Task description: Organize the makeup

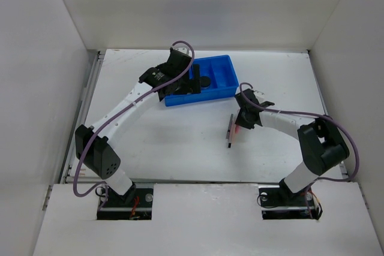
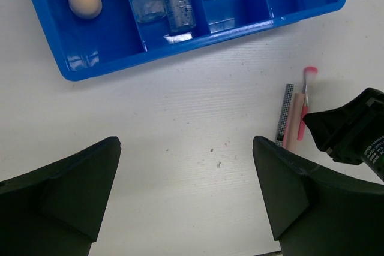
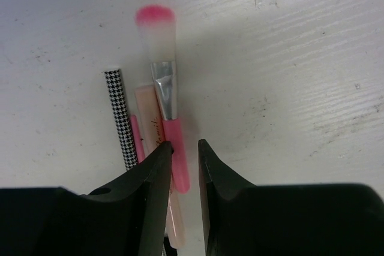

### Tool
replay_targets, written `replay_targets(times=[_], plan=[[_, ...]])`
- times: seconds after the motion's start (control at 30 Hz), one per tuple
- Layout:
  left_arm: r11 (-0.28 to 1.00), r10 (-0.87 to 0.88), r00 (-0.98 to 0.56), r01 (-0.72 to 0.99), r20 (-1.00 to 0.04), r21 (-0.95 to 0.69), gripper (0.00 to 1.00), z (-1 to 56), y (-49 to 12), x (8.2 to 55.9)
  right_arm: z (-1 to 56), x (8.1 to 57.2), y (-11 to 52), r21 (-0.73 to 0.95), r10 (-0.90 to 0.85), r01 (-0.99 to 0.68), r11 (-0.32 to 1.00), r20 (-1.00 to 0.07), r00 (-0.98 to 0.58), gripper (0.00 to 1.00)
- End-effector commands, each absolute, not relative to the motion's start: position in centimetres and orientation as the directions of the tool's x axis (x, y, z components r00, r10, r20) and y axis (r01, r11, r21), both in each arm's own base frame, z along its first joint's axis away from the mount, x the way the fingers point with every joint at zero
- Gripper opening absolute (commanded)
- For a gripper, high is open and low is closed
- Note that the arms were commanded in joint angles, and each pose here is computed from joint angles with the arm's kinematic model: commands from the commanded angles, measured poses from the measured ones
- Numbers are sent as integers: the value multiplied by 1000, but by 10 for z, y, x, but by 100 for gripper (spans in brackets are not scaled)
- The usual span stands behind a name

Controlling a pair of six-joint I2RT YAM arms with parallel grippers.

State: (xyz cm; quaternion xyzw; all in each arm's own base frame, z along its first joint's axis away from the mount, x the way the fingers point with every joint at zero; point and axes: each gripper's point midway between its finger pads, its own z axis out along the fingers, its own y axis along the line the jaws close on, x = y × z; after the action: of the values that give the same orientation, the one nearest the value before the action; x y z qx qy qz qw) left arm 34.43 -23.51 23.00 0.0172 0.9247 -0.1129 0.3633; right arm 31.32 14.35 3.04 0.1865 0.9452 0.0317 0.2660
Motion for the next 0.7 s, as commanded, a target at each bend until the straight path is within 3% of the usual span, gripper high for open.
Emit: replay_targets(times=[0.0,0.53,0.67], plan=[[975,-42,-735,116,-676,-187,90,230,-232,343,42,325,153,192,373,320,928,-518,-770,30],[977,-29,-739,122,-673,-176,90,226,-234,346,22,324,163,178,338,287,941,-479,-810,33],[978,-26,-744,121,-668,-172,90,225,-233,344,22,324,163,179,338,287,941,-479,-810,23]])
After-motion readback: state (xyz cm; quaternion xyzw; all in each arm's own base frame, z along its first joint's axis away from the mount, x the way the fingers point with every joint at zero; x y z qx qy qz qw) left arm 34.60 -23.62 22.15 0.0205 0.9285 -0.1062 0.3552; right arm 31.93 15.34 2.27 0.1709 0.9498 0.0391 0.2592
